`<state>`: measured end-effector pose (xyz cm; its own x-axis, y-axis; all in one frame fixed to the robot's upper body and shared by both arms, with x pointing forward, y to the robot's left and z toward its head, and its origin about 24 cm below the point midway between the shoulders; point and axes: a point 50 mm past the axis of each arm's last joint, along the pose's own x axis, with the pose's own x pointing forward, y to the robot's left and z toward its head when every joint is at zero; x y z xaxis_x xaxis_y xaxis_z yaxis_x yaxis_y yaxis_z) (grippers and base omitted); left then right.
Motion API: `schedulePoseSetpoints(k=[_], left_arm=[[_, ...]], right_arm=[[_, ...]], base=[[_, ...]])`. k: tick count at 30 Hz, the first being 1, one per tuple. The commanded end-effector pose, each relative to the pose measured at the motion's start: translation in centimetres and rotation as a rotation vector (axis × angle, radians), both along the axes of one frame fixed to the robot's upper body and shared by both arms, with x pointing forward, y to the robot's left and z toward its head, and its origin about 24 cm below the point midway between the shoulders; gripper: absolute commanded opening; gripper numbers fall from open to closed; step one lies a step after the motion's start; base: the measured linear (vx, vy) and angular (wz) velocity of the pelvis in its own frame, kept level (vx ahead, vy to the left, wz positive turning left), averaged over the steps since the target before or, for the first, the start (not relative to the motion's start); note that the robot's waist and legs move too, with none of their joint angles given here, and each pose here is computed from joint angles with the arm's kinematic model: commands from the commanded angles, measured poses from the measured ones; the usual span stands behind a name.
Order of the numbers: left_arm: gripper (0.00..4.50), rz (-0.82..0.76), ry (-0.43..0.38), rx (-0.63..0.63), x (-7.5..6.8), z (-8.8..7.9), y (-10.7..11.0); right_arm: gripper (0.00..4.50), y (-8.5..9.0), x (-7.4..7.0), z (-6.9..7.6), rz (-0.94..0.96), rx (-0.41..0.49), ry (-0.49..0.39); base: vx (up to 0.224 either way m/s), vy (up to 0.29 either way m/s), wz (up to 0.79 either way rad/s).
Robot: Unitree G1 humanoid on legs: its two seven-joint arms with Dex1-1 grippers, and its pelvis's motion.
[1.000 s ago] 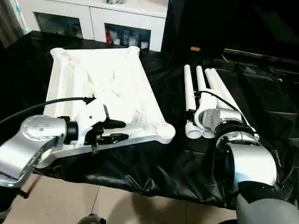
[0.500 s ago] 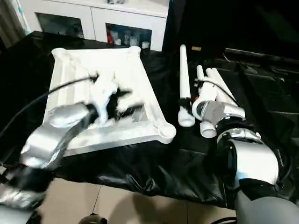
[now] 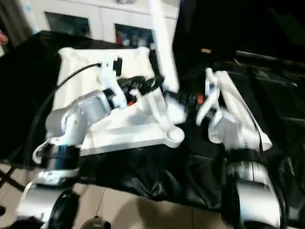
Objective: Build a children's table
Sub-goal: Pick table leg
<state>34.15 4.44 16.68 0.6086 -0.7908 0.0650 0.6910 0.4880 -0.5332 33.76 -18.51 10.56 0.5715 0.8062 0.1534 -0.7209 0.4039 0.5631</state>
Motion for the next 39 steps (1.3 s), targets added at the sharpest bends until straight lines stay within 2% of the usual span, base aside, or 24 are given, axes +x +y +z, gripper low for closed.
schedulePoseSetpoints(k=[1, 5, 13, 15, 18, 20, 28, 30, 33, 34, 39], left_arm=[[4.5, -0.055, -0.002, -0.066, -0.2, 1.4, -0.9], [4.5, -0.113, -0.004, -0.129, -0.5, 2.6, -1.6], [4.5, -0.111, 0.025, -0.116, -0.5, 2.5, -1.9], [4.23, -0.114, 0.022, -0.124, -0.6, 2.7, -1.9], [4.16, -0.116, 0.017, -0.129, -0.7, 2.8, -1.8], [3.87, -0.12, 0.013, -0.131, -0.8, 2.8, -1.8], [3.43, -0.116, -0.008, -0.144, -0.8, 3.1, -1.7], [3.14, -0.122, -0.012, -0.148, -0.8, 3.1, -1.7], [2.97, -0.13, -0.017, -0.145, -0.9, 3.1, -1.7], [2.71, -0.134, -0.019, -0.144, -1.0, 3.1, -1.7], [2.43, -0.157, -0.034, -0.133, -1.3, 3.0, -1.9]], right_arm=[[1.87, -0.2, -0.4, 2.1, 0.05, 0.04, -0.093], [1.87, -0.1, -1.6, 2.5, 0.093, 0.05, -0.12], [1.87, 0.2, -2.5, 3.0, 0.118, 0.052, -0.127], [1.87, 0.3, -2.6, 3.0, 0.121, 0.051, -0.126], [1.87, 0.4, -2.7, 3.0, 0.126, 0.047, -0.124], [1.87, 0.5, -2.8, 3.0, 0.131, 0.046, -0.122], [1.87, 0.7, -3.0, 2.9, 0.134, 0.04, -0.114], [1.87, 0.7, -3.0, 2.9, 0.135, 0.036, -0.113], [1.87, 0.7, -3.0, 2.9, 0.134, 0.031, -0.113], [1.87, 0.7, -3.0, 2.9, 0.133, 0.03, -0.112], [1.87, 0.7, -3.1, 2.9, 0.132, 0.015, -0.111]], base=[[0.0, 0.0, 0.0], [0.0, 0.0, 0.0], [0.0, 0.0, 0.0], [0.0, 0.0, 0.0], [0.0, 0.0, 0.0], [0.0, 0.0, 0.0], [0.0, 0.0, 0.0], [0.0, 0.0, 0.0], [0.0, 0.0, 0.0], [0.0, 0.0, 0.0], [0.0, 0.0, 0.0]])
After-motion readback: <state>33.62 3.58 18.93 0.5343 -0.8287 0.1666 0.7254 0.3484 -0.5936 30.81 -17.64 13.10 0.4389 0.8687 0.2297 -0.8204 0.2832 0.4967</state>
